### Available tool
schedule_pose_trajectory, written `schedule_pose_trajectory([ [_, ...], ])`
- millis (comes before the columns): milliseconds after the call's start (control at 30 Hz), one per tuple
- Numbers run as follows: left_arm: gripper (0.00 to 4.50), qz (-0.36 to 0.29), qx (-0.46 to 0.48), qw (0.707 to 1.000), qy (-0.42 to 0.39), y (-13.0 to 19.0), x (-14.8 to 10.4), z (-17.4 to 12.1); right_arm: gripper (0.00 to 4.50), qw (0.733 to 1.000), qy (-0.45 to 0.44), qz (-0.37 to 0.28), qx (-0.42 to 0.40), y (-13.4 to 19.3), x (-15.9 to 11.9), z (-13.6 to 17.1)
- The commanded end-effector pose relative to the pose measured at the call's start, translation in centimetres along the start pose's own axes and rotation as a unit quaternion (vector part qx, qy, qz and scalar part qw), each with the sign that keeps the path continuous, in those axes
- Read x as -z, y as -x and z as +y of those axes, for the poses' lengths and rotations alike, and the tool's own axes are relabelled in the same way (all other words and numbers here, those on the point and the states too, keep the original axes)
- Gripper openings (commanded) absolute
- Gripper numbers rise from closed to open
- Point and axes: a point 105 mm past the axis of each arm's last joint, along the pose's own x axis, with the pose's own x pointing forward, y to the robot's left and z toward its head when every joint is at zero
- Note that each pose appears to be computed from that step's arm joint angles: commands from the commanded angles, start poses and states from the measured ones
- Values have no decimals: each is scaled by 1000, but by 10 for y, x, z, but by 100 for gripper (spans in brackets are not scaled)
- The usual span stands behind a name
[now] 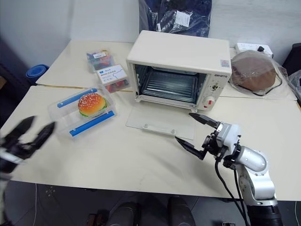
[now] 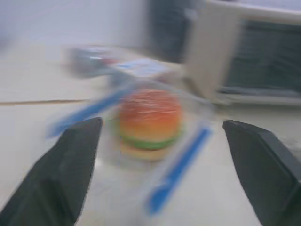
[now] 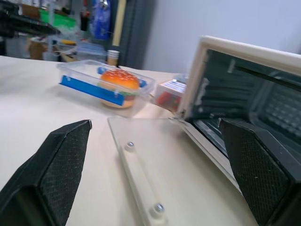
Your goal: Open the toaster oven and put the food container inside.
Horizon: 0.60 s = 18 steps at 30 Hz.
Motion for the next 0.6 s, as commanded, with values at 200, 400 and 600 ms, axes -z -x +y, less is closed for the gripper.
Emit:
schedule_pose_trajectory([
  [200, 447, 90, -62, 994, 19, 5, -3, 32, 450, 995, 19, -67, -67, -21, -31, 6],
  [400, 447, 207, -52, 973, 91, -37, 13, 24, 450, 996, 40, -50, -68, -19, -25, 3],
  [600, 447, 273, -77, 944, 171, -69, 24, 27, 450, 996, 52, -30, -69, -9, -17, 6],
])
